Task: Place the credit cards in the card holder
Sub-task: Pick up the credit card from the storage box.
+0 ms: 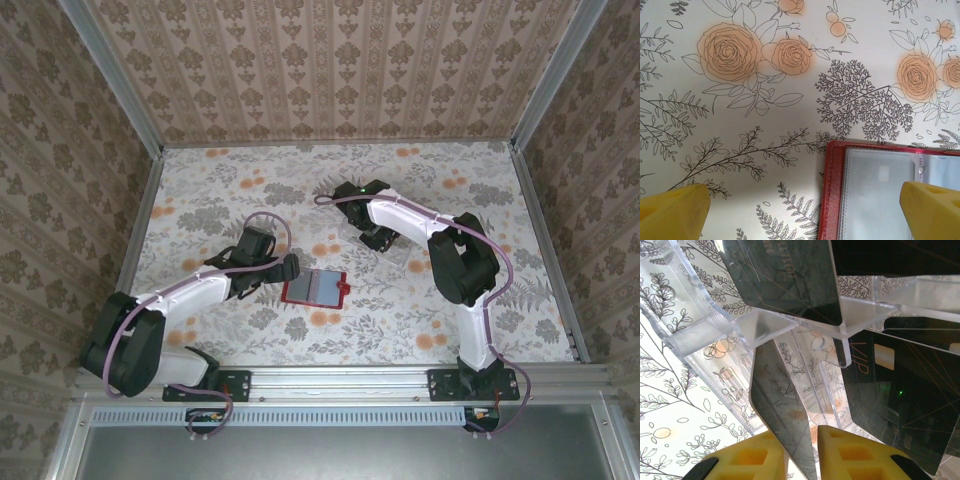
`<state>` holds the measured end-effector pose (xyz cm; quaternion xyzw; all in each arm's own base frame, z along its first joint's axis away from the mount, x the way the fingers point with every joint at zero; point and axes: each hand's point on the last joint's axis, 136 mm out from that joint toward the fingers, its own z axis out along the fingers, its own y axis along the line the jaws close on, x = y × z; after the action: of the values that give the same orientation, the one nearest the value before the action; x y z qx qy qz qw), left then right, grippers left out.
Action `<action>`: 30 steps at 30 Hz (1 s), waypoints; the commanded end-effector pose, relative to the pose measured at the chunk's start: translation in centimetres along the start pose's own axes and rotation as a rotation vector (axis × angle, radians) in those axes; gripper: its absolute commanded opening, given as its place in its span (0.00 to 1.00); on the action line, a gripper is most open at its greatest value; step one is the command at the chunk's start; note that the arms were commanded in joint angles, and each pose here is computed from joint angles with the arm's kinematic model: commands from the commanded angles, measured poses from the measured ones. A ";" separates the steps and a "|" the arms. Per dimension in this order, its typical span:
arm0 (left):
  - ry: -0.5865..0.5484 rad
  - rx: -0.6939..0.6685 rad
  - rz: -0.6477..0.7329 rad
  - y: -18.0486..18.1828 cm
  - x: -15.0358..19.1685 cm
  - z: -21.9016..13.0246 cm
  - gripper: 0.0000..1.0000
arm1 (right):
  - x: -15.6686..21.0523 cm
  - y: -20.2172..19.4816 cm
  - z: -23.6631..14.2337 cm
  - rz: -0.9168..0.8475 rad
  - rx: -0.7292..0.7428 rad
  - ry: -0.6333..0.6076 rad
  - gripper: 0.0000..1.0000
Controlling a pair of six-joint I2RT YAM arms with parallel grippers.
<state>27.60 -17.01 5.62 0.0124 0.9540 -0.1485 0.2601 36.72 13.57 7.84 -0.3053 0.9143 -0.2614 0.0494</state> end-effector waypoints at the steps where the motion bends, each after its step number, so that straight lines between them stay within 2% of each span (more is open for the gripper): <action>1: 0.000 0.015 -0.015 -0.3 -0.3 0.1 1.00 | 0.2 -1.1 -1.5 0.009 -0.004 -0.022 0.22; 18: 0.001 0.024 -0.018 -0.5 -0.2 0.4 1.00 | 0.1 -1.3 -2.1 0.005 -0.007 -0.030 0.17; 23: 0.002 0.022 -0.018 -0.4 -0.1 0.3 1.00 | 0.2 -1.2 -2.1 -0.001 -0.010 -0.029 0.07; 30: 0.000 0.024 -0.014 -0.5 -0.3 0.3 1.00 | -0.1 -1.9 -3.1 -0.010 0.000 -0.050 0.00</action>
<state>27.64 -17.32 5.40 0.0145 0.9540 -0.1542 0.2567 36.97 13.97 8.74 -0.3157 0.9128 -0.2534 0.0537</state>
